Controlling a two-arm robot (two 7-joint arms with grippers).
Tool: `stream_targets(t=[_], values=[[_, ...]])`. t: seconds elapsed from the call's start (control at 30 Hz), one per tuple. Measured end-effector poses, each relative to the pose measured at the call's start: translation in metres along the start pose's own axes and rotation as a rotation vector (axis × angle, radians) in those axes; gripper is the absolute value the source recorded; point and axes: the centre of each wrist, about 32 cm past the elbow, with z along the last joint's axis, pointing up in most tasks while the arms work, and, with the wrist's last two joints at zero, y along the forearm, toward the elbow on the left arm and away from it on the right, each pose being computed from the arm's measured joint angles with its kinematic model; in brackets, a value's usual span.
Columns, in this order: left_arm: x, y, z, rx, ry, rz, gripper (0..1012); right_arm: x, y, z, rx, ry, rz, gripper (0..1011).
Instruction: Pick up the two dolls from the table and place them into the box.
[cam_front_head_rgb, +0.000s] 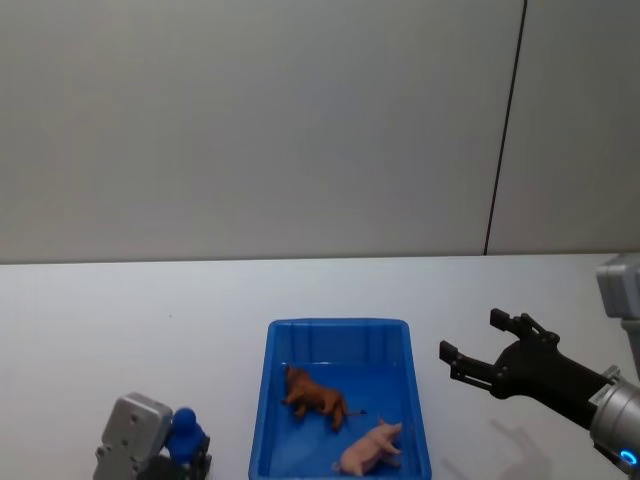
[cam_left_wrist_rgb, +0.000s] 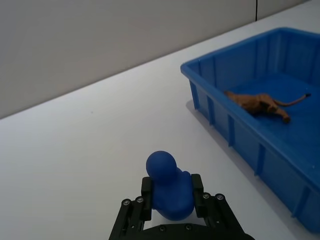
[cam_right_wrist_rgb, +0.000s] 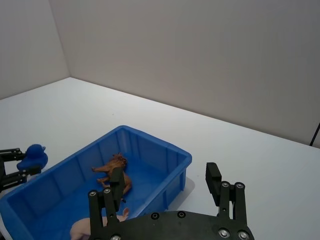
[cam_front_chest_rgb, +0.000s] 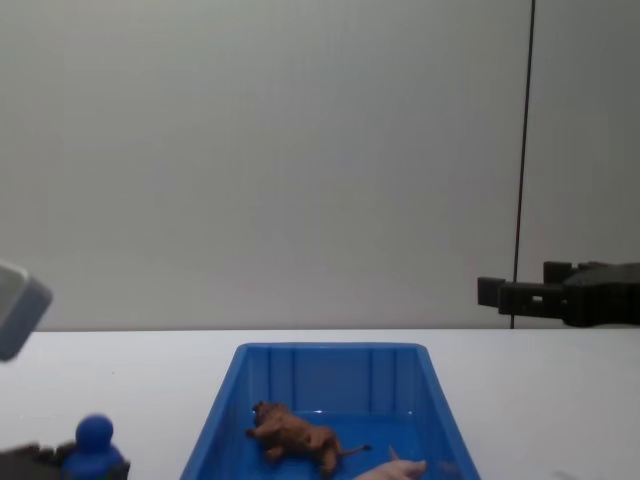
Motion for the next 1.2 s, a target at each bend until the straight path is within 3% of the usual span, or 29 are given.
stream_targets(t=[0.37,0.43,0.47,0.63,0.83,1.2], values=[[-0.001,-0.0016,0.0263,-0.131,-0.037,0.014,394,0.0,0.0,0.0,0.0,0.0,0.0,1001],[-0.0039,-0.0035,0.0348,-0.174,-0.045,0.01,381,0.0,0.0,0.0,0.0,0.0,0.0,1001],[-0.0039,-0.0035,0.0348,-0.174,-0.045,0.01,379,0.0,0.0,0.0,0.0,0.0,0.0,1001],[-0.0125,-0.0091,0.0499,-0.252,-0.061,-0.031,353,0.0,0.0,0.0,0.0,0.0,0.0,1001],[-0.0215,-0.0152,0.061,-0.309,-0.07,-0.082,316,0.0,0.0,0.0,0.0,0.0,0.0,1001],[-0.0419,-0.0282,0.0782,-0.401,-0.082,-0.21,664,0.0,0.0,0.0,0.0,0.0,0.0,1001]])
